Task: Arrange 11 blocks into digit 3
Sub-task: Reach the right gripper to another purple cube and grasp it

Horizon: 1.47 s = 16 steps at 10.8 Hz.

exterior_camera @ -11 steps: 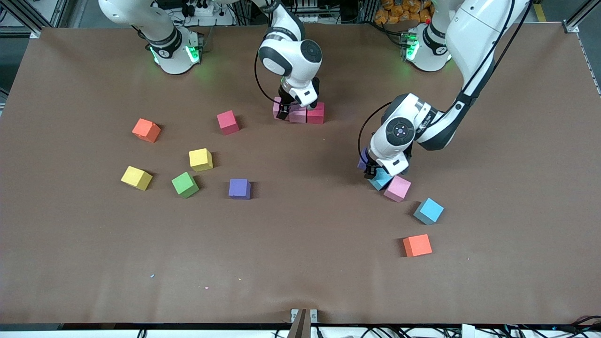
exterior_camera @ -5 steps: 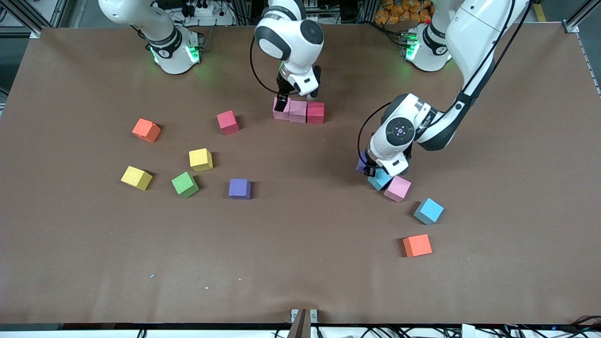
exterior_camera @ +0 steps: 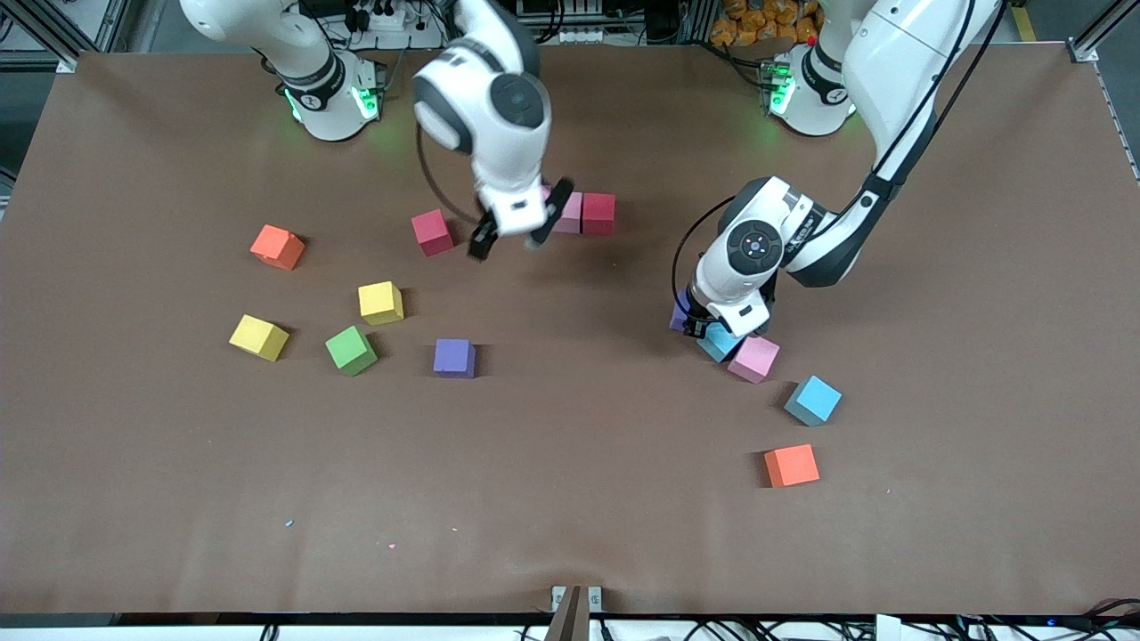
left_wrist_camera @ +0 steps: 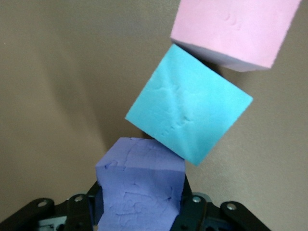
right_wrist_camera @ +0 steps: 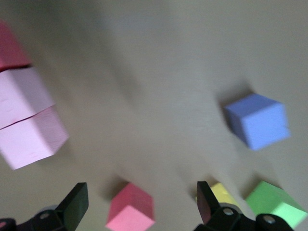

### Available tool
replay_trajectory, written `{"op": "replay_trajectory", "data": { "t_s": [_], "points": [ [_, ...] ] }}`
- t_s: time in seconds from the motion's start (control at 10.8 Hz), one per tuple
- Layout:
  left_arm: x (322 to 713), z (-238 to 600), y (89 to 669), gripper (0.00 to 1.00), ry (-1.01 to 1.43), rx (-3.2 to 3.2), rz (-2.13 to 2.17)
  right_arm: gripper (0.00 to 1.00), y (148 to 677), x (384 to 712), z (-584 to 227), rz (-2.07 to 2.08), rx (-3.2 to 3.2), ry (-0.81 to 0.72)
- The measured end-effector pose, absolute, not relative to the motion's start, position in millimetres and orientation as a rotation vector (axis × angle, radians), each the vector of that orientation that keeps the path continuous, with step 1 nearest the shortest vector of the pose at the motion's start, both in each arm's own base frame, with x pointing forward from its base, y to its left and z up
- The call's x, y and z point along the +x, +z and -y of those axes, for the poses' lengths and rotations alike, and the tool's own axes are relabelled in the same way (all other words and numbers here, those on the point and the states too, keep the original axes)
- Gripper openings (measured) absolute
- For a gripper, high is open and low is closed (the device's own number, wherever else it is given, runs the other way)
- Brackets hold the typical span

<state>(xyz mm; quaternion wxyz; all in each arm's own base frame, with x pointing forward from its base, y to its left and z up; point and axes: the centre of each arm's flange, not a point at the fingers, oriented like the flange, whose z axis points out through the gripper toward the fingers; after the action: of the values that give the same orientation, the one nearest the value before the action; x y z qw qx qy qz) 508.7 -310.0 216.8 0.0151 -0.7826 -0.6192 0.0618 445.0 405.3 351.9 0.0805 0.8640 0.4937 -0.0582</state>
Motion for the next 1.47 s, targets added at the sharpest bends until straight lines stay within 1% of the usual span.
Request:
{"op": "replay_trajectory", "data": {
  "t_s": [0.09, 0.28, 0.46, 0.55, 0.74, 0.92, 1.11, 1.47],
  "points": [
    [510.6, 312.3, 219.5, 0.59, 0.189, -2.442, 1.930, 1.00, 354.3, 475.5, -380.3, -1.359, 2.651, -0.162],
    [515.9, 317.5, 227.6, 0.59, 0.182, -2.453, 1.931, 1.00, 340.2, 527.6, -331.6, -1.115, 2.761, -0.169],
    [524.4, 320.8, 239.6, 0.59, 0.176, -2.449, 1.930, 1.00, 312.2, 567.3, -301.4, -0.829, 2.861, -0.145],
    [528.7, 322.2, 246.7, 0.59, 0.175, -2.443, 1.928, 1.00, 295.9, 582.0, -293.1, -0.674, 2.927, -0.125],
    [538.6, 323.6, 263.4, 0.59, 0.183, -2.414, 1.931, 1.00, 268.5, 601.0, -281.3, -0.419, 3.066, -0.123],
    [545.1, 323.8, 276.2, 0.59, 0.215, -2.376, 1.943, 1.00, 256.0, 612.0, -276.1, -0.203, 3.125, -0.142],
    [548.9, 323.8, 285.6, 0.59, 0.238, -2.350, 1.943, 1.00, 250.3, 614.7, -284.7, -0.062, 3.141, -0.116],
    [550.0, 331.4, 295.2, 0.59, 0.240, -2.354, 1.927, 1.00, 224.7, 615.4, -287.3, 0.023, 3.147, -0.106]
  ]
}}
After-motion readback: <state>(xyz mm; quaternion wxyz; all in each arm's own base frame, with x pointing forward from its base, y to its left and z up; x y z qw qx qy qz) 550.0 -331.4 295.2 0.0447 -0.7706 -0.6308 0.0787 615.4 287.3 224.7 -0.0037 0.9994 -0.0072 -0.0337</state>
